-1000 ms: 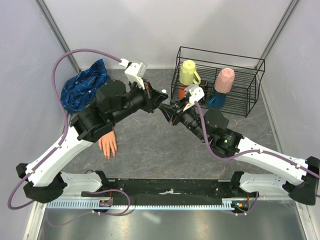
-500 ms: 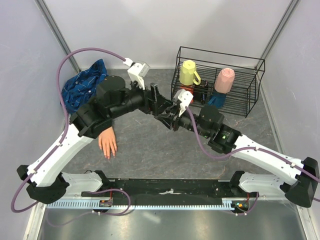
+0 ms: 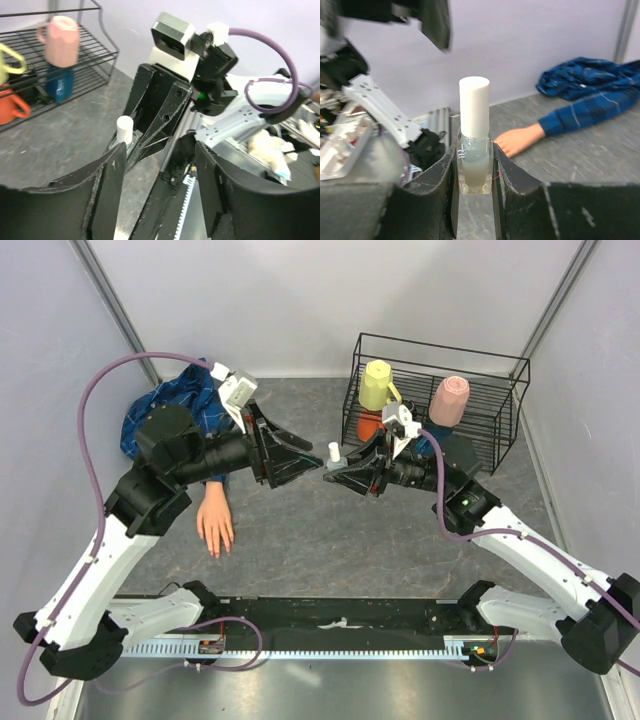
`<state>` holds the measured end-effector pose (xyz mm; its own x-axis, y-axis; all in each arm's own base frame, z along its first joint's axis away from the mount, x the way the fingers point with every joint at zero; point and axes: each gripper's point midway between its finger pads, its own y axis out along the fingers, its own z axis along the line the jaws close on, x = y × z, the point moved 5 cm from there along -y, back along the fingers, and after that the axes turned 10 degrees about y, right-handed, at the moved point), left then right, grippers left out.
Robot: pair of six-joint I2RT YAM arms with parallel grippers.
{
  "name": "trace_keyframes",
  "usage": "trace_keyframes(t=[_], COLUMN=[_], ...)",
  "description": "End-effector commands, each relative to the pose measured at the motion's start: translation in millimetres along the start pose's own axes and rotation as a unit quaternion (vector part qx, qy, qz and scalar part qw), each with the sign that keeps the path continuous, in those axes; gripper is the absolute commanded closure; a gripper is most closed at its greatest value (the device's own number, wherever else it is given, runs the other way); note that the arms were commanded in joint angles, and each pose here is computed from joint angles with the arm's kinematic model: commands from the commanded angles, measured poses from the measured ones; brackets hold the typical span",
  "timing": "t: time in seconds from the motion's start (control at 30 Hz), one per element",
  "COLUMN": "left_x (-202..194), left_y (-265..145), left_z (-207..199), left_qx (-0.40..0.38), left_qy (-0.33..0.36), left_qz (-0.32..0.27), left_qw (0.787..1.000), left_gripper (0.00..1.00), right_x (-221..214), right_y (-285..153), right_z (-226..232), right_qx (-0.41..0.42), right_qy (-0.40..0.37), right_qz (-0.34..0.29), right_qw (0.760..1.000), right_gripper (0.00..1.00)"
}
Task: Paint the nails
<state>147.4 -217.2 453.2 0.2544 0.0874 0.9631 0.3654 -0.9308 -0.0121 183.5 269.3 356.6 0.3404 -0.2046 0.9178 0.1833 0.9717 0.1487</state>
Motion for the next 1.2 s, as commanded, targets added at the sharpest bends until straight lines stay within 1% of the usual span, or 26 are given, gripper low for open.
trace_keyframes(t=[0.0,0.1,0.23,0.43,0.7,0.8,0.9,0.93,0.97,1.0,1.03,1.07,1.1,1.13,1.17], left_x=[-1,-2,-5,-1,-6,-5,-3,-2,-1,0,-2,-1,-3,-4,-7], left_y=[9,13,20,25,34,35,35,35,35,34,34,35,35,36,37], left_z=[-8,-8,-4,-3,3,4,4,4,7,9,12,19,24,29,40], left_qx=[-0.079,-0.096,-0.099,-0.11,-0.113,-0.112,-0.109,-0.105,-0.089,-0.078,-0.062,-0.032,-0.013,0.012,0.057], left_qy=[-0.025,-0.035,-0.04,-0.04,-0.046,-0.044,-0.041,-0.039,-0.037,-0.032,-0.032,-0.031,-0.025,-0.028,-0.033], left_qz=[0.006,0.015,0.023,0.017,0.026,0.026,0.022,0.021,0.015,0.011,0.013,0.008,0.006,0.007,0.008], left_qw=[0.997,0.995,0.994,0.993,0.992,0.992,0.993,0.993,0.995,0.996,0.997,0.999,1.0,1.0,0.998], left_gripper=[0.37,0.37,0.37,0.5,0.53,0.55,0.67,0.75,0.78,0.82,0.88,0.92,0.95,0.98,0.98], right_x=[16,17,17,16,17,17,17,17,19,18,20,13,20,15,11], right_y=[-4,-4,-3,-2,0,0,1,2,2,3,4,6,6,13,13], right_z=[27,28,27,26,25,25,22,18,17,9,2,-2,-16,-9,-12], right_qx=[0.097,0.11,0.111,0.111,0.114,0.115,0.102,0.092,0.084,0.053,0.027,-0.006,-0.08,-0.098,-0.134], right_qy=[0.006,0.014,0.016,0.019,0.023,0.023,0.027,0.016,0.014,0.023,0.007,0.017,0.002,-0.029,-0.038], right_qz=[-0.017,-0.019,-0.019,-0.018,-0.021,-0.02,-0.02,-0.021,-0.021,-0.022,-0.03,-0.019,-0.051,-0.049,-0.047], right_qw=[0.995,0.994,0.993,0.994,0.993,0.993,0.994,0.995,0.996,0.998,0.999,1.0,0.995,0.994,0.989], right_gripper=[1.0,1.0,1.0,1.0,1.0,1.0,1.0,1.0,1.0,1.0,1.0,1.0,1.0,1.0,1.0])
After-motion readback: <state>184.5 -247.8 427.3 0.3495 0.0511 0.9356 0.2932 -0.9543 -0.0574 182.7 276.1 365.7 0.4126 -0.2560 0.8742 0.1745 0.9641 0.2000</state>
